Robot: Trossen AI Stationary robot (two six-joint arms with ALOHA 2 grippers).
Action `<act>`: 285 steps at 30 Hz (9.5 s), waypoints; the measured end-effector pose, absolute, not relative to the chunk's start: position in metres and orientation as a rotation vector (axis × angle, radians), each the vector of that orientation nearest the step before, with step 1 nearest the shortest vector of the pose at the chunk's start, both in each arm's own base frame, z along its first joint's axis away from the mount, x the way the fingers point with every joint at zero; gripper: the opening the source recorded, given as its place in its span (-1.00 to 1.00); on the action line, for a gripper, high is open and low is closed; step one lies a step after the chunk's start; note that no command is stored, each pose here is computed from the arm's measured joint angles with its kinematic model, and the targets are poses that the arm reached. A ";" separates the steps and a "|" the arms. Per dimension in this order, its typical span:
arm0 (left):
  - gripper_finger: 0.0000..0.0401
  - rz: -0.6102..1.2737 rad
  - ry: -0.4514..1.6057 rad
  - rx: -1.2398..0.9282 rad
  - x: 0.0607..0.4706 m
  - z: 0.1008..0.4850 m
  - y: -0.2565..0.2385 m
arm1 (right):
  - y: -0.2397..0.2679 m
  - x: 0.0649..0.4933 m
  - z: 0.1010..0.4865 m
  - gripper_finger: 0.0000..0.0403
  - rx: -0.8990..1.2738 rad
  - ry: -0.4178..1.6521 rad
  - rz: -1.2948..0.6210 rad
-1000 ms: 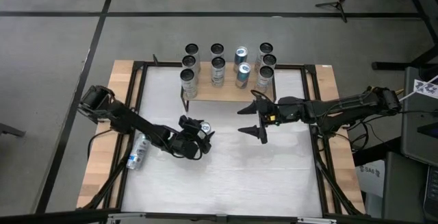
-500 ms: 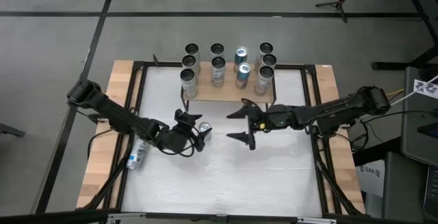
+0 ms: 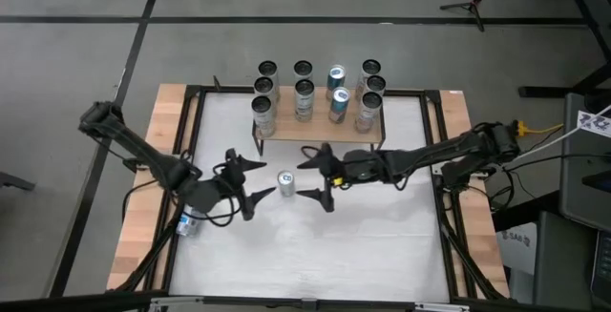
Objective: Sort soda cans
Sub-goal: Put the blue soda can on the shelf and align with other blue soda cans
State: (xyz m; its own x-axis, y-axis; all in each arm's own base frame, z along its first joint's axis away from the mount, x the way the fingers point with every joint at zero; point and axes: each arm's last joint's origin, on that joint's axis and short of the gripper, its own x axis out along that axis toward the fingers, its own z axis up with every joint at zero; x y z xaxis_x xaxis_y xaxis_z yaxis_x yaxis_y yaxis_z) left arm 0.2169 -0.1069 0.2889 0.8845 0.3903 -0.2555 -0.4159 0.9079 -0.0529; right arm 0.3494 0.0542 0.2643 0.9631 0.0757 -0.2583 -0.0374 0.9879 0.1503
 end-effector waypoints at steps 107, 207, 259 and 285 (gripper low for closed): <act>0.66 0.347 0.253 -0.113 0.204 0.289 -0.122 | 0.095 0.393 0.179 0.18 -0.275 0.402 0.756; 0.66 0.275 0.662 -0.397 0.252 0.172 -0.169 | 0.081 0.374 0.196 0.73 -0.196 0.666 0.403; 0.66 0.289 0.652 -0.412 0.252 0.172 -0.169 | 0.156 0.356 0.241 0.73 0.038 0.352 0.158; 0.66 0.301 0.639 -0.404 0.252 0.173 -0.168 | 0.165 0.377 0.180 0.73 0.004 0.422 0.127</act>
